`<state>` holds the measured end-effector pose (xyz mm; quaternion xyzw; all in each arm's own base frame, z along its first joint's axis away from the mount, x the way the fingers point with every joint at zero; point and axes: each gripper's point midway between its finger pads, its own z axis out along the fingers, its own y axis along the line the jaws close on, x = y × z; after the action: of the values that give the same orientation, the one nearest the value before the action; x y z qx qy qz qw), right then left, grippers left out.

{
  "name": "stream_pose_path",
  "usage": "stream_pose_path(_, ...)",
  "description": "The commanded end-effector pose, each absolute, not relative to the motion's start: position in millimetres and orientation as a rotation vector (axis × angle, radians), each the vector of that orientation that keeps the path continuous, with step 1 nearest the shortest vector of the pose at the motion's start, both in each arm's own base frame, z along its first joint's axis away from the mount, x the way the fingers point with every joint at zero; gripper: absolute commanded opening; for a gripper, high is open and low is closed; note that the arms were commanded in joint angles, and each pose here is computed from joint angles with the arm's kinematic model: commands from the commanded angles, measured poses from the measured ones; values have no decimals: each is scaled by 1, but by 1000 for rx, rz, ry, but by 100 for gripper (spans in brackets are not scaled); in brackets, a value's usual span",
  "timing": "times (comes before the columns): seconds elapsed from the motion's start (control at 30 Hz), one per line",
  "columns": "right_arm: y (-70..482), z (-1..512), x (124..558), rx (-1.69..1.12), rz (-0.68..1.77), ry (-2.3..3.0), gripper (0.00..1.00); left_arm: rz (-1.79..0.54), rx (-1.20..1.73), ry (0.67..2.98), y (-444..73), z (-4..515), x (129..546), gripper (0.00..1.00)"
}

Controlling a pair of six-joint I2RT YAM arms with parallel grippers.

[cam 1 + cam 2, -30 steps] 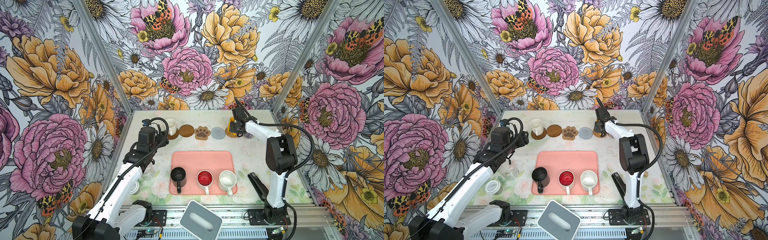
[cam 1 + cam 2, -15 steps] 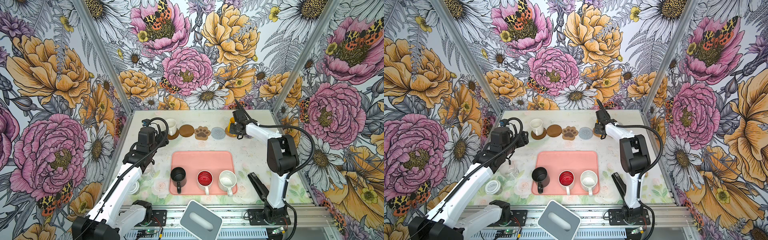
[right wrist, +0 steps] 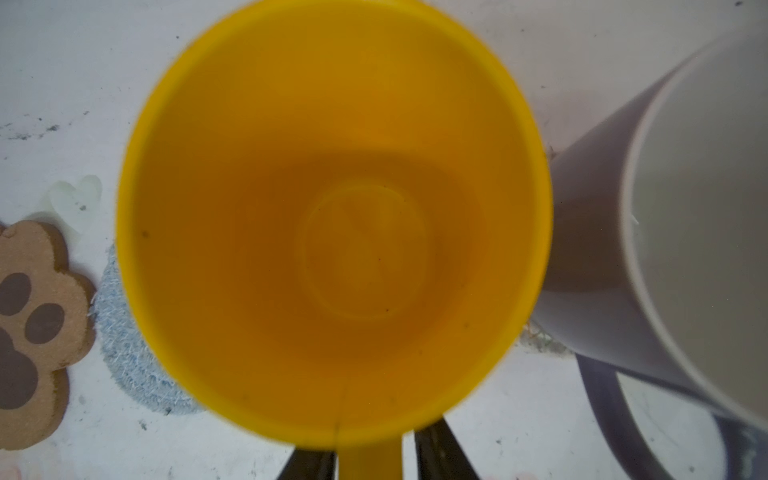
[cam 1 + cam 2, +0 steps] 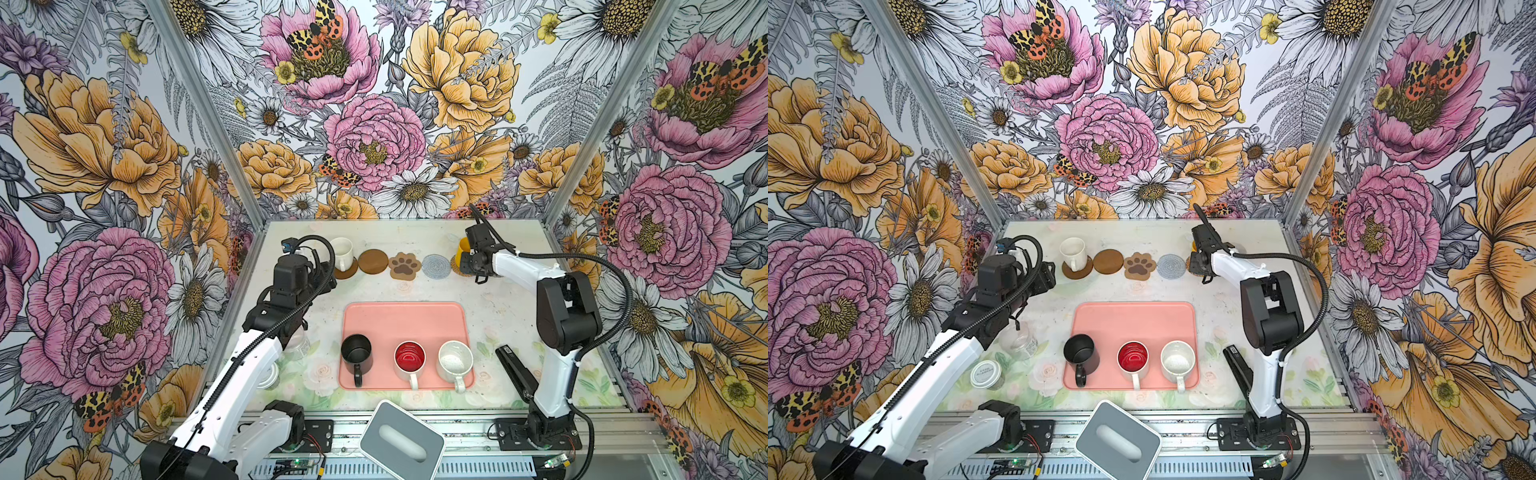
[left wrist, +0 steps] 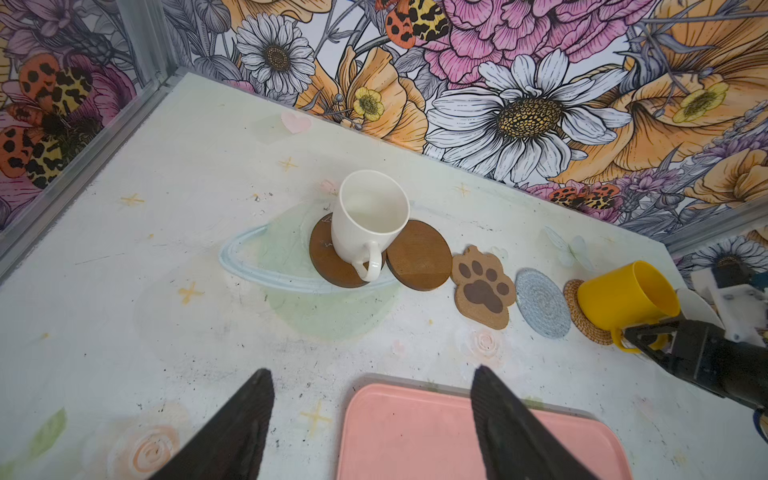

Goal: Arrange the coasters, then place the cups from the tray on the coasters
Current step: 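Open the right gripper and raise it off the yellow mug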

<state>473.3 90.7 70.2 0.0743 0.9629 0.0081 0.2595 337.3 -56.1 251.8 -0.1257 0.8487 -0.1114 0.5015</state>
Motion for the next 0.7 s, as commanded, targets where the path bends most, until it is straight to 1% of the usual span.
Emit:
stream_pose_path(0.0, 93, 82, 468, 208, 32, 2595, 44, -277, -292, 2031, -54, 257, 334, 77)
stream_pose_path(0.03, 93, 82, 467, 206, 29, 2596, 49, -276, -293, 2030, -54, 258, 334, 77)
stream_pose_path(0.1, 93, 84, 465, 205, 24, 2591, 56, -276, -294, 2029, -54, 258, 334, 77)
stream_pose_path(0.2, 93, 93, 461, 202, 25, 2574, 63, -277, -294, 2029, -54, 258, 333, 76)
stream_pose_path(0.3, 94, 108, 452, 197, 31, 2545, 67, -276, -293, 2028, -53, 258, 333, 76)
stream_pose_path(0.47, 98, 136, 425, 178, 43, 2492, 71, -277, -291, 2028, -54, 258, 333, 77)
stream_pose_path(0.67, 114, 161, 370, 135, 149, 2443, 72, -277, -294, 2035, -54, 256, 335, 77)
